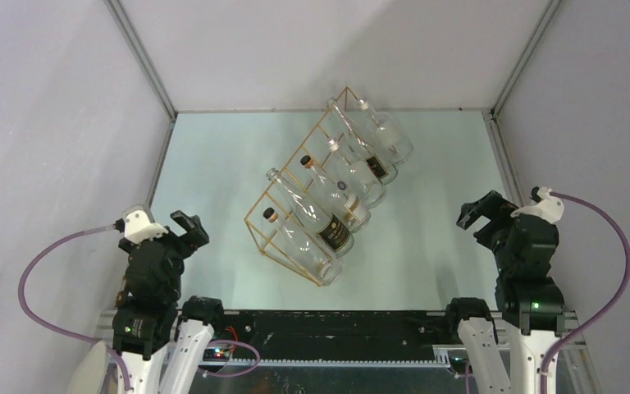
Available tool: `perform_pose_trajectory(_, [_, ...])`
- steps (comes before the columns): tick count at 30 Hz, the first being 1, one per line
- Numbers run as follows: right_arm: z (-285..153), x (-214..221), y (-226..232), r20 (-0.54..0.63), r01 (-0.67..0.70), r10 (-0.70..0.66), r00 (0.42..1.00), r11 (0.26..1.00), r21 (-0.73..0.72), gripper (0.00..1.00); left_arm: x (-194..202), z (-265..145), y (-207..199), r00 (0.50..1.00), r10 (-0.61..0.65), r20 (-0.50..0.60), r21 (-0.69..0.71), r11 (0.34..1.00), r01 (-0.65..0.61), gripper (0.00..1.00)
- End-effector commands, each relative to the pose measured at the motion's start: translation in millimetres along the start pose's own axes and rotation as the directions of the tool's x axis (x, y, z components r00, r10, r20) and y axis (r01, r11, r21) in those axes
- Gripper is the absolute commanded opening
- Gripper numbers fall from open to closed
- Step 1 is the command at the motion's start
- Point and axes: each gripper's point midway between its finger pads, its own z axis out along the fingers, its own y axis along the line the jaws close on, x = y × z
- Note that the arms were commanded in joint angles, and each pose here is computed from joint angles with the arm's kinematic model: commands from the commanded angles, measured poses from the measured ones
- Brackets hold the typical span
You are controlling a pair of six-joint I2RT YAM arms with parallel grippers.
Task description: Take the wine bottle off the wine rack
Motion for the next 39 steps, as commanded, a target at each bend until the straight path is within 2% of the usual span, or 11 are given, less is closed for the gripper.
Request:
perform_pose_trajectory(1, [-18,-25,31,0.121,0.102,-0.081,0.989,0.978,-0.182,1.0,-10,1,9,0.999,-0.017,0.03,-0.066,0.998,0.019,0.98])
perform_pose_trajectory(6, [-18,-25,39,0.116,0.123,-0.099,0.988,0.968,-0.221,1.0,-17,6,5,0.998,-0.009,0.063,-0.056,0.998,0.012,0.98])
perform_pose_trajectory(12, [5,-22,68,0.008,0.113,-0.117,0.993,0.941,-0.318,1.0,-24,28,4,0.997,0.008,0.072,-0.117,0.993,0.0,0.98])
perform_pose_trajectory(20, [51,-61,137,-0.008,0.179,-0.196,0.981,0.909,-0.377,1.0,-12,57,5,0.99,0.136,-0.035,-0.185,0.973,-0.14,0.98])
perform_pose_trajectory(23, [84,-54,181,-0.03,0.289,-0.329,0.944,0.868,-0.404,1.0,4,66,2,0.98,0.169,-0.102,-0.166,0.969,-0.185,0.98])
perform_pose_trajectory(24, [83,-68,197,0.021,0.332,-0.358,0.934,0.842,-0.424,1.0,9,67,-1,0.977,0.176,-0.12,-0.143,0.971,-0.192,0.98])
perform_pose_trajectory(28, [122,-82,243,0.077,0.435,-0.449,0.89,0.787,-0.438,1.0,16,66,-9,0.975,0.18,-0.131,-0.084,0.978,-0.192,0.98])
perform_pose_trajectory(31, [166,-70,264,0.051,0.493,-0.53,0.847,0.745,-0.449,1.0,17,64,-14,0.976,0.18,-0.123,-0.048,0.981,-0.187,0.98])
perform_pose_trajectory(33, [177,-90,289,0.11,0.525,-0.543,0.833,0.712,-0.467,1.0,16,64,-14,0.977,0.18,-0.116,-0.045,0.982,-0.186,0.98])
perform_pose_trajectory(34, [198,-77,292,0.088,0.54,-0.571,0.816,0.698,-0.47,0.99,16,63,-13,0.977,0.179,-0.115,-0.046,0.982,-0.186,0.98])
perform_pose_trajectory(39, [227,-93,324,0.224,0.689,-0.676,0.702,0.564,-0.455,0.93,15,62,-15,0.977,0.181,-0.11,-0.032,0.982,-0.185,0.98])
